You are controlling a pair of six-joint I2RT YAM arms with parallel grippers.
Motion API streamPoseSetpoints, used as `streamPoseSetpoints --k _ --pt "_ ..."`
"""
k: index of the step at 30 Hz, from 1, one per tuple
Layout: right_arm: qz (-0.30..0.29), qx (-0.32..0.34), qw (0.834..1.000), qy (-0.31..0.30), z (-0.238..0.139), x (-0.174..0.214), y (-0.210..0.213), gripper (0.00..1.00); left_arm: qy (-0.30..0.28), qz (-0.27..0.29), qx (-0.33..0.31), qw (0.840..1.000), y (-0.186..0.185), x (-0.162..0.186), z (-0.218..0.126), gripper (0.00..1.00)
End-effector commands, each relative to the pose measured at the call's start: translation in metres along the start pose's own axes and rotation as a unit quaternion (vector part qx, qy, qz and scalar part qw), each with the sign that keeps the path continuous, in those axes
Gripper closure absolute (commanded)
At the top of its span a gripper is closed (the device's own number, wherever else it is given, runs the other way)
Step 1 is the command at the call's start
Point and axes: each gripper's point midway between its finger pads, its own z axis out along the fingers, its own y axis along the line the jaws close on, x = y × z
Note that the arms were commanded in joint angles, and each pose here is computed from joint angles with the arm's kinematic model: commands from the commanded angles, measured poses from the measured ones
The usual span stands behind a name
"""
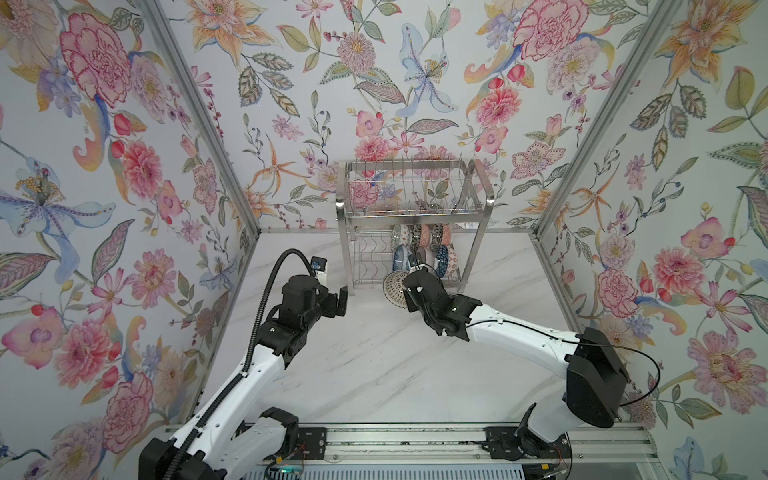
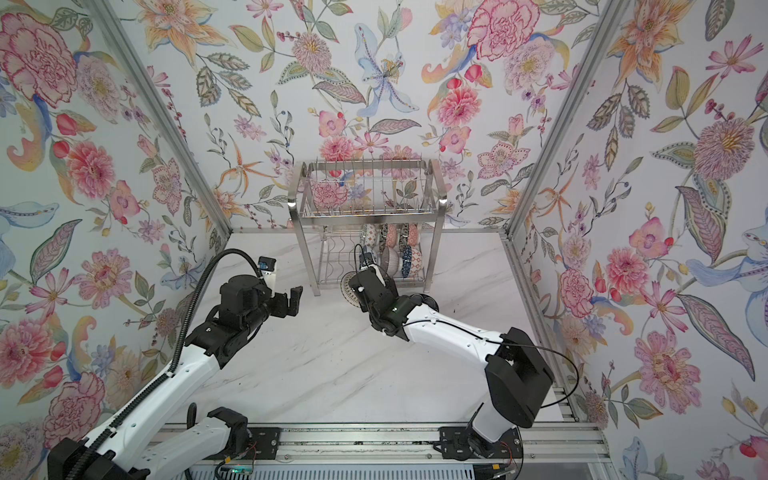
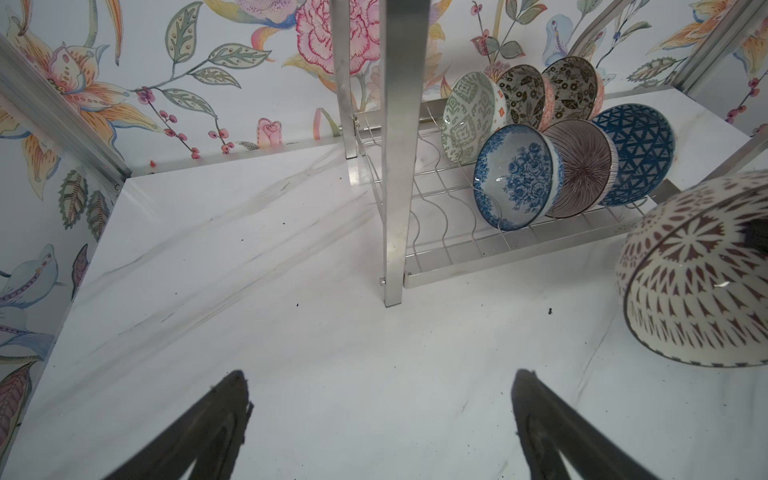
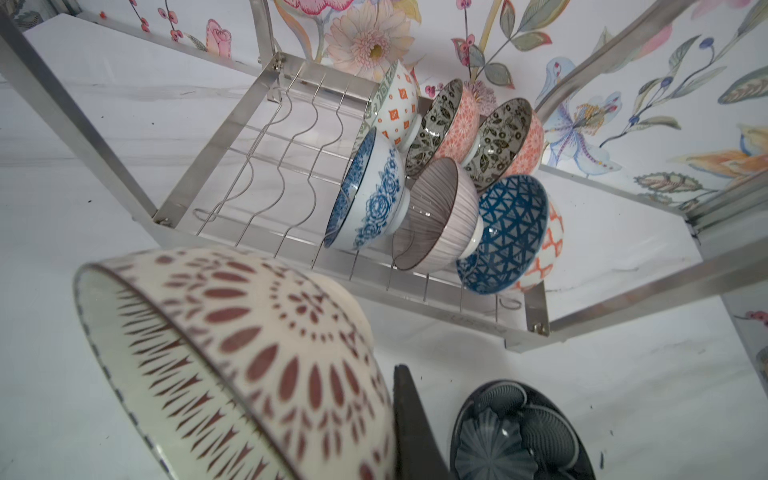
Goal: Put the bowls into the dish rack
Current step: 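Carry brown-and-white bowl into the rack with right gripper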
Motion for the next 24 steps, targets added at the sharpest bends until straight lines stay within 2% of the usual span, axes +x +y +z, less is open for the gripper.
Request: streamPoseSetpoints --k 1,12,24 --pt "-0.021 0.027 0.999 -0.022 0.019 -0.028 -0.006 1.00 -0.017 0.015 0.014 1.000 0.000 -0.018 -0.006 0.01" --pt "-0.048 0.022 0.997 -0.053 0.080 -0.070 0.012 1.00 0.008 0.077 0.050 0.996 -0.009 -0.017 0.006 0.01" --pt "-0.090 0.079 0.988 -0.102 0.126 -0.117 0.006 1.00 -0.023 0.070 0.025 0.997 0.009 -0.035 -0.008 0.01"
